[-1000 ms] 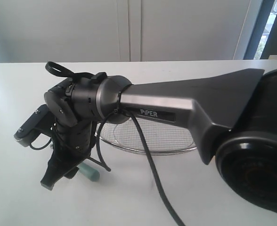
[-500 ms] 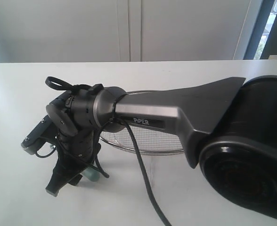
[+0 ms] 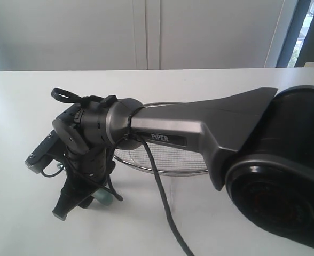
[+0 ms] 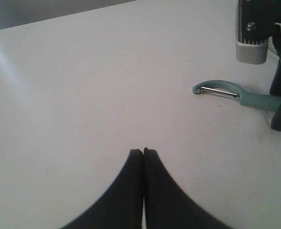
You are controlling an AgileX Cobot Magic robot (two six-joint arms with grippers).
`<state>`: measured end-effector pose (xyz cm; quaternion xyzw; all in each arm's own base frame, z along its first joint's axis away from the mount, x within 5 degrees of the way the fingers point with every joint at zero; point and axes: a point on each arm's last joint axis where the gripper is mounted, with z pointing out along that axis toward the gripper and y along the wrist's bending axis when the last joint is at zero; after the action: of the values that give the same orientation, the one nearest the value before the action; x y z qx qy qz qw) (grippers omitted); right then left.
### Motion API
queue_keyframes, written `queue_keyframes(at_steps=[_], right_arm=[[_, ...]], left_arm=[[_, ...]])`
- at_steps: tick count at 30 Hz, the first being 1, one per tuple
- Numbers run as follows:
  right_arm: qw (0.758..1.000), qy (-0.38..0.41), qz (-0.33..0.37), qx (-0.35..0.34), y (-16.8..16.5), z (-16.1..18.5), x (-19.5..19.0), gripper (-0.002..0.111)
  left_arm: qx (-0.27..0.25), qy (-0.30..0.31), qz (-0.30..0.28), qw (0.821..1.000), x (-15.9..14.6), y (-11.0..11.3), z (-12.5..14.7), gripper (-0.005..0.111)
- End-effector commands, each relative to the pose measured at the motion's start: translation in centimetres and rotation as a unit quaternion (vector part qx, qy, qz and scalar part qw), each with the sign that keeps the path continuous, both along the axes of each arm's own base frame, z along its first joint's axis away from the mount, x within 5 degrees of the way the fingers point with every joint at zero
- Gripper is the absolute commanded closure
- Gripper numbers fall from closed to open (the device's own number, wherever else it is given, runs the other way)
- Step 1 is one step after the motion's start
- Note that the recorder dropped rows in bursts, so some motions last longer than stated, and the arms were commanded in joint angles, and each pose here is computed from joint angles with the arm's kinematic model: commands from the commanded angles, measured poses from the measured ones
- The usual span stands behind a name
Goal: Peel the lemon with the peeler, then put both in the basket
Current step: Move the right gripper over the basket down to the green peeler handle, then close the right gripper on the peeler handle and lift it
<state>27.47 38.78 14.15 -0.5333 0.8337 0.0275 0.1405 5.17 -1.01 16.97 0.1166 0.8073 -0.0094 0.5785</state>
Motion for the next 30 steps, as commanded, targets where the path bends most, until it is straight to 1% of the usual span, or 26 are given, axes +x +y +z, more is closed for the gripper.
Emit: queue_keyframes(at_steps=[1,5,9,12,13,14,17,18,20,21,24,30], right_arm=[[1.000,0.001,-0.012,-0.007,-0.6,0.2,0.7,0.054],[1.000,0.005,-0.012,-0.012,-0.7,-0.2,0.7,0.055],[1.000,0.011,-0.012,-0.021,-0.7,-0.8,0.7,0.060],[1.000,0.011,-0.012,-0.021,-0.7,-0.8,0.7,0.062],[1.000,0.011,-0.012,-0.021,-0.7,-0.8,0.7,0.065],[1.000,0.012,-0.013,-0.022,-0.7,-0.8,0.7,0.068],[0.999,0.014,-0.013,-0.026,-0.8,-0.8,0.6,0.084],[0.999,0.014,-0.013,-0.026,-0.8,-0.8,0.7,0.093],[0.999,0.015,-0.013,-0.026,-0.8,-0.6,0.7,0.106],[1.000,0.013,-0.014,-0.025,-0.7,-0.2,0.7,0.108],[1.000,0.005,-0.014,-0.013,-0.7,1.5,0.7,0.108],[0.999,-0.026,-0.007,0.024,-1.3,6.9,0.3,0.108]], left_arm=[[-0.005,0.001,0.002,1.000,0.0,0.0,-0.1,0.107],[-0.005,0.001,0.002,1.000,0.0,0.0,-0.1,0.107],[-0.005,0.001,0.002,1.000,0.0,0.0,-0.1,0.107],[-0.005,0.001,0.002,1.000,0.0,0.0,-0.1,0.107],[-0.005,0.001,0.002,1.000,0.0,0.0,-0.1,0.107],[-0.005,0.001,0.002,1.000,0.0,0.0,-0.1,0.107],[-0.005,0.001,0.002,1.000,0.0,0.0,-0.1,0.107],[-0.005,0.001,0.002,1.000,0.0,0.0,-0.1,0.107],[-0.005,0.001,0.002,1.000,0.0,0.0,-0.1,0.107],[-0.005,0.001,0.002,1.000,0.0,0.0,-0.1,0.107],[-0.005,0.001,0.002,1.000,0.0,0.0,-0.1,0.107],[-0.005,0.001,0.002,1.000,0.0,0.0,-0.1,0.107]])
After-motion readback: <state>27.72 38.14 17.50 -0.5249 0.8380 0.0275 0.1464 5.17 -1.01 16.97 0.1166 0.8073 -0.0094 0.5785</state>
